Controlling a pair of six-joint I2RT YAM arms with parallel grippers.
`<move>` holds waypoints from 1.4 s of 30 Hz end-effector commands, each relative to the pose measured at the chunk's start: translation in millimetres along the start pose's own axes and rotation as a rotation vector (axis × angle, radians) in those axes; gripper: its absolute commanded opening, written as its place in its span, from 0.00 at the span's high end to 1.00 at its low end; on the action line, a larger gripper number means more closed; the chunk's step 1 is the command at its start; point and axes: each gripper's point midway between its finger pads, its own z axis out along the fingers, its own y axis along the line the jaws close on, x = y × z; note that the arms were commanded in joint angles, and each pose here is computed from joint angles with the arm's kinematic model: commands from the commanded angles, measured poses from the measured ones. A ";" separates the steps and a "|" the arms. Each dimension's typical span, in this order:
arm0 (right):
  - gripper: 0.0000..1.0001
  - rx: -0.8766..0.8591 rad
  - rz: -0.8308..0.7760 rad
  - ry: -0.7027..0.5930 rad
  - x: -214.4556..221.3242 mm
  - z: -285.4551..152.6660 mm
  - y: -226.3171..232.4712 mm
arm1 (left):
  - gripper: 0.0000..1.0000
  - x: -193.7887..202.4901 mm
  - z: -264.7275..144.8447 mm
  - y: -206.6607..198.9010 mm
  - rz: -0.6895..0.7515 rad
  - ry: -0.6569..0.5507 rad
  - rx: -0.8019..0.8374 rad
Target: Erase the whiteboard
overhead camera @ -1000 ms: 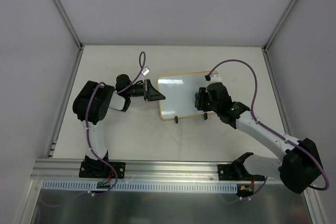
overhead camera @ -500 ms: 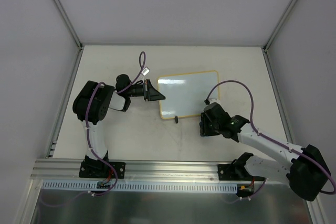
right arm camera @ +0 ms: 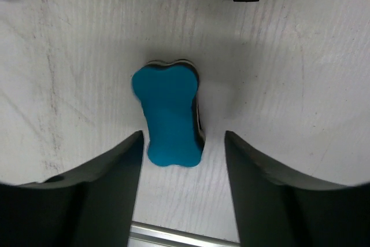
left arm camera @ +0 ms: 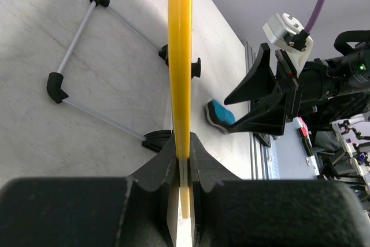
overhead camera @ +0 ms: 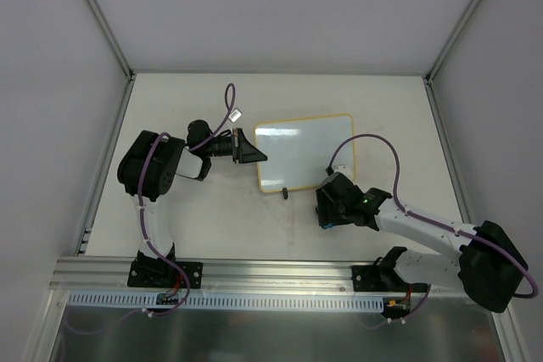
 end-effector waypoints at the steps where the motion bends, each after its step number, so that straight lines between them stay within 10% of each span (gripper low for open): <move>1: 0.33 0.008 0.012 -0.050 -10.0 -0.5 1.6 | 0.95 -38.2 1.7 -56.5 0.442 -0.086 0.167; 13: 0.20 -0.018 0.011 -0.100 -20.9 -10.0 5.2 | 0.60 -41.1 -2.3 -57.6 0.441 -0.106 0.151; 27: 0.09 -0.077 -0.035 -0.261 -61.7 -44.4 13.7 | 0.42 -49.7 -21.2 -57.6 0.466 -0.161 0.093; 31: 0.05 -0.111 -0.063 -0.359 -86.1 -69.3 17.4 | 0.01 -55.1 -27.2 -55.5 0.470 -0.178 0.075; 42: 0.01 -0.129 -0.092 -0.539 -123.5 -115.0 9.8 | 0.01 -72.4 -74.3 -33.6 0.440 -0.419 -0.190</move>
